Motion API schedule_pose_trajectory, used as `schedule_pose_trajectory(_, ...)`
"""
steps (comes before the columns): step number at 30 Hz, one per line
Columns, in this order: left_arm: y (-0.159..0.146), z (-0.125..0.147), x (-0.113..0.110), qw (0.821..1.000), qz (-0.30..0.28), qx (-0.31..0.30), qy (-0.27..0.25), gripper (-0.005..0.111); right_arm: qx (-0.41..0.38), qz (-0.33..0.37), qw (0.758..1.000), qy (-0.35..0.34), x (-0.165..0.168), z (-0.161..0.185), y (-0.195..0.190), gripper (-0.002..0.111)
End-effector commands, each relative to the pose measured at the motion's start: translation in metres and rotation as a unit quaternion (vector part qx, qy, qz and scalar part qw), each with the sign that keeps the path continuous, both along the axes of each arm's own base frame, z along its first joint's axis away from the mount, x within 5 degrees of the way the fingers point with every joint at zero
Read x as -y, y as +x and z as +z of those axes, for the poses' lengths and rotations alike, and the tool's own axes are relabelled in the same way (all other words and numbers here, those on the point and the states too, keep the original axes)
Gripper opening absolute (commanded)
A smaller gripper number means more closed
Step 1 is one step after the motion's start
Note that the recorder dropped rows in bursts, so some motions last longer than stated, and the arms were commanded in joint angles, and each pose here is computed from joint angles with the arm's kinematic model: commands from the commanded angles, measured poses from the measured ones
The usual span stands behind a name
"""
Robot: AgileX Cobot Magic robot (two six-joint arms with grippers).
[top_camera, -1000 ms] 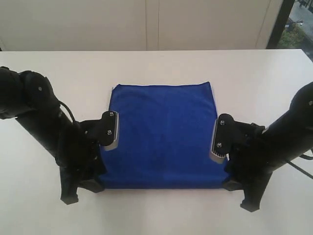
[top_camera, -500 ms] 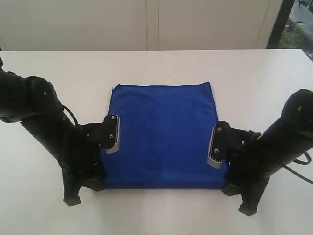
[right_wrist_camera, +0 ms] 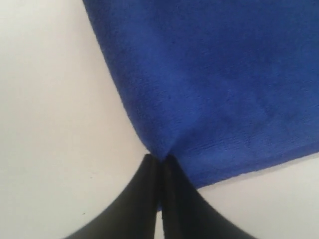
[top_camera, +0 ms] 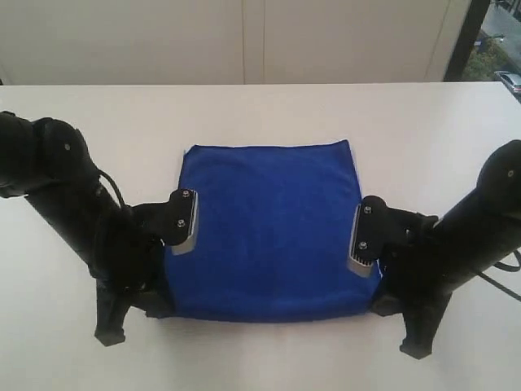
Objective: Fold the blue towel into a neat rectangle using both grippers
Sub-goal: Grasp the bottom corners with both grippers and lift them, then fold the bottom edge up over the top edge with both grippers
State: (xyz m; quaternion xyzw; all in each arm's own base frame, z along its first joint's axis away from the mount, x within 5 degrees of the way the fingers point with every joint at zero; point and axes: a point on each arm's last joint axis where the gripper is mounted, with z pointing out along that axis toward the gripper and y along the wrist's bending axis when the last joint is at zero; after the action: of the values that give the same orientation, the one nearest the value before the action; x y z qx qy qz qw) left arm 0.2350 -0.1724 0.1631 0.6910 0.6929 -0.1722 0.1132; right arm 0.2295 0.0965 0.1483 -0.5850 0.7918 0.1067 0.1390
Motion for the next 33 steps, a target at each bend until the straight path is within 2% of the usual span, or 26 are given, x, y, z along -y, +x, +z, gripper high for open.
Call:
schedule_pose_trajectory(1,-0.018,0.017,-0.002,0.997,-0.020,-0.070,-0.008,0.000,-0.016,0.027,0.999,0.017,-0.002,0.018,-0.013,0.000)
schedule_pose_trajectory(4,-0.020,0.018,-0.003,0.996,-0.023,-0.080,-0.006,0.000,-0.008,0.029,0.999,0.022,-0.002,0.025,-0.016,0.000)
schedule_pose_trajectory(9,-0.013,0.028,-0.010,0.997,0.048,-0.051,0.038,0.000,0.068,0.024,0.997,0.027,-0.002,0.048,-0.006,0.000)
schedule_pose_trajectory(12,-0.003,0.035,-0.006,0.996,0.084,-0.025,0.027,0.000,0.110,0.009,0.994,0.026,-0.002,0.053,0.004,0.000)
schedule_pose_trajectory(15,0.013,0.042,-0.001,0.993,0.115,0.038,-0.001,0.000,0.150,-0.005,0.988,0.025,-0.002,0.058,0.015,0.000)
schedule_pose_trajectory(23,0.037,0.054,0.001,0.974,0.174,0.141,-0.039,0.000,0.184,-0.058,0.981,0.026,-0.005,0.055,0.042,0.000)
schedule_pose_trajectory(27,0.047,0.055,-0.002,0.964,0.198,0.172,-0.051,0.000,0.202,-0.090,0.975,0.035,-0.009,0.058,0.060,0.000)
schedule_pose_trajectory(33,0.068,0.052,-0.009,0.952,0.238,0.187,-0.056,0.000,0.216,-0.115,0.969,0.045,-0.015,0.060,0.087,0.000)
